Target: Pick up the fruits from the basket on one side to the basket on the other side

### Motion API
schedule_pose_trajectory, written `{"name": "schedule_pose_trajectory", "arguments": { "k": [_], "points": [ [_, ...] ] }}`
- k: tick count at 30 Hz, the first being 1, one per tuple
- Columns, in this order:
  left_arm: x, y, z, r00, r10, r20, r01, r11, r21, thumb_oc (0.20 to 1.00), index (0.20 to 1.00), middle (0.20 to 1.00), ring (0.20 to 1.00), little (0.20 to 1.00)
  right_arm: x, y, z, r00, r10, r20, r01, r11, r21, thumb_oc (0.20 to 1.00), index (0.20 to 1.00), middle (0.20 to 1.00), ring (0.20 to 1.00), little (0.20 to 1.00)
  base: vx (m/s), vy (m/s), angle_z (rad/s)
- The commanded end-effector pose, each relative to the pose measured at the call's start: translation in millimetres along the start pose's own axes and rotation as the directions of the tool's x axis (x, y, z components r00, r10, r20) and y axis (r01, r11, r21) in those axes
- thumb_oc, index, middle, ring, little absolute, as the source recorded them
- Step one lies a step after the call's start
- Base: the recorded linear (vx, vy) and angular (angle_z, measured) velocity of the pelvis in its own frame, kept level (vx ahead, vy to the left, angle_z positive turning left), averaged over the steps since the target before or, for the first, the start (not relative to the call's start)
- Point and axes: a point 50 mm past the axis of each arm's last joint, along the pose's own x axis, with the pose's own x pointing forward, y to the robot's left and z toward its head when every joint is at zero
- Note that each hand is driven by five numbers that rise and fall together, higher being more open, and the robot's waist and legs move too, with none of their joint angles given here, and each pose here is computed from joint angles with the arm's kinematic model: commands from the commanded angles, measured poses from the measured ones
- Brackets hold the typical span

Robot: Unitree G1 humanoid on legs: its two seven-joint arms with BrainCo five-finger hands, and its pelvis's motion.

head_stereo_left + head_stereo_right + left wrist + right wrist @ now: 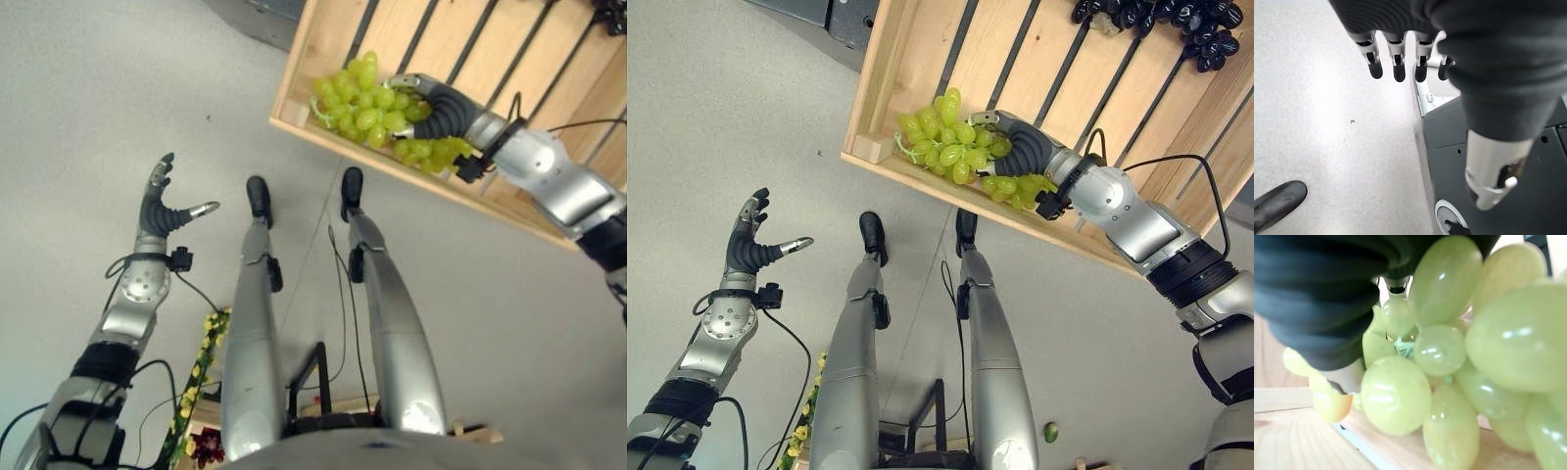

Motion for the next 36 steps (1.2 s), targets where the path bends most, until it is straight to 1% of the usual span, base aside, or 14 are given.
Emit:
{"name": "schedule_pose_trajectory", "arguments": {
  "k": [1, 7, 8, 9, 11, 12, 15, 16, 17, 25, 28, 29, 30, 36],
  "points": [
    [-14, 14, -1, 0.999, 0.035, 0.013, -0.035, 0.999, 0.02, 1.0, 1.0, 1.0, 1.0, 1.0, 0, 40, 28, 0.971, 0.166, 0.17, -0.171, 0.985, 0.019, 0.2, 0.2, 0.2, 0.2, 0.2, 0.0, 0.0, 0.0],
    [-14, 14, -1, 0.999, 0.038, 0.01, -0.038, 0.999, 0.019, 1.0, 1.0, 1.0, 1.0, 1.0, 0, 39, 27, 0.974, 0.15, 0.169, -0.161, 0.986, 0.049, 0.2, 0.2, 0.2, 0.2, 0.2, 0.0, 0.0, 0.0],
    [-13, 14, 1, 0.999, 0.036, 0.018, -0.037, 0.999, 0.013, 1.0, 1.0, 1.0, 1.0, 1.0, 1, 40, 25, 0.975, 0.142, 0.171, -0.167, 0.976, 0.137, 0.2, 0.2, 0.2, 0.2, 0.2, 0.0, 0.0, 0.0],
    [-13, 14, 1, 0.999, 0.036, 0.018, -0.037, 0.999, 0.013, 1.0, 1.0, 1.0, 1.0, 1.0, 1, 40, 25, 0.975, 0.142, 0.171, -0.167, 0.976, 0.137, 0.2, 0.2, 0.2, 0.2, 0.2, 0.0, 0.0, 0.0],
    [-11, 12, 3, 0.999, 0.03, 0.024, -0.03, 1.0, 0.007, 1.0, 1.0, 1.0, 1.0, 1.0, 3, 42, 29, 0.964, 0.161, 0.213, -0.214, 0.944, 0.253, 0.2, 0.2, 0.2, 0.2, 0.2, 0.0, 0.0, 0.0],
    [-11, 12, 3, 0.999, 0.03, 0.024, -0.03, 1.0, 0.007, 1.0, 1.0, 1.0, 1.0, 1.0, 3, 42, 29, 0.964, 0.162, 0.213, -0.214, 0.943, 0.253, 0.2, 0.2, 0.2, 0.2, 0.2, 0.0, 0.0, 0.0],
    [-9, 11, 10, 0.998, 0.011, 0.059, -0.01, 1.0, -0.012, 1.0, 1.0, 1.0, 1.0, 1.0, 1, 48, 36, 0.929, 0.246, 0.276, -0.347, 0.839, 0.42, 0.2, 0.2, 0.2, 0.2, 0.2, 0.0, 0.0, 0.0],
    [-9, 11, 10, 0.998, 0.011, 0.059, -0.01, 1.0, -0.012, 1.0, 1.0, 1.0, 1.0, 1.0, 1, 48, 36, 0.929, 0.246, 0.276, -0.347, 0.839, 0.42, 0.2, 0.2, 0.2, 0.2, 0.2, 0.0, 0.0, 0.0],
    [-10, 9, 12, 0.998, -0.005, 0.068, 0.007, 1.0, -0.018, 1.0, 1.0, 1.0, 1.0, 1.0, -2, 49, 38, 0.912, 0.292, 0.288, -0.397, 0.805, 0.441, 0.2, 0.2, 0.2, 0.2, 0.2, 0.06, -0.003, 0.02],
    [-11, 5, 13, 0.996, -0.04, 0.079, 0.041, 0.999, -0.02, 1.0, 1.0, 1.0, 1.0, 1.0, -11, 53, 47, 0.847, 0.396, 0.355, -0.53, 0.683, 0.502, 0.2, 0.2, 0.2, 0.2, 0.2, -0.02, -0.005, 0.05],
    [-10, 4, 13, 0.996, -0.044, 0.081, 0.046, 0.999, -0.02, 1.0, 1.0, 1.0, 1.0, 1.0, -13, 54, 47, 0.841, 0.408, 0.354, -0.539, 0.671, 0.508, 0.2, 0.2, 0.2, 0.2, 0.2, 0.03, 0.004, 0.04],
    [-14, 2, 9, 0.996, -0.057, 0.064, 0.059, 0.998, -0.021, 1.0, 1.0, 1.0, 1.0, 1.0, -15, 60, 44, 0.837, 0.417, 0.355, -0.547, 0.651, 0.526, 0.2, 0.2, 0.2, 0.2, 0.2, -0.08, -0.002, 0.03],
    [-10, 3, 13, 0.996, -0.049, 0.081, 0.051, 0.998, -0.022, 1.0, 1.0, 1.0, 1.0, 1.0, -13, 55, 47, 0.838, 0.411, 0.358, -0.545, 0.663, 0.514, 0.2, 0.2, 0.2, 0.2, 0.2, 0.05, 0.002, 0.01],
    [-8, 0, 13, 0.995, -0.062, 0.081, 0.065, 0.998, -0.027, 1.0, 1.0, 1.0, 1.0, 1.0, -19, 65, 45, 0.807, 0.449, 0.384, -0.589, 0.575, 0.568, 0.2, 0.2, 0.2, 0.2, 0.2, -0.04, 0.0, 0.0]
  ]
}}
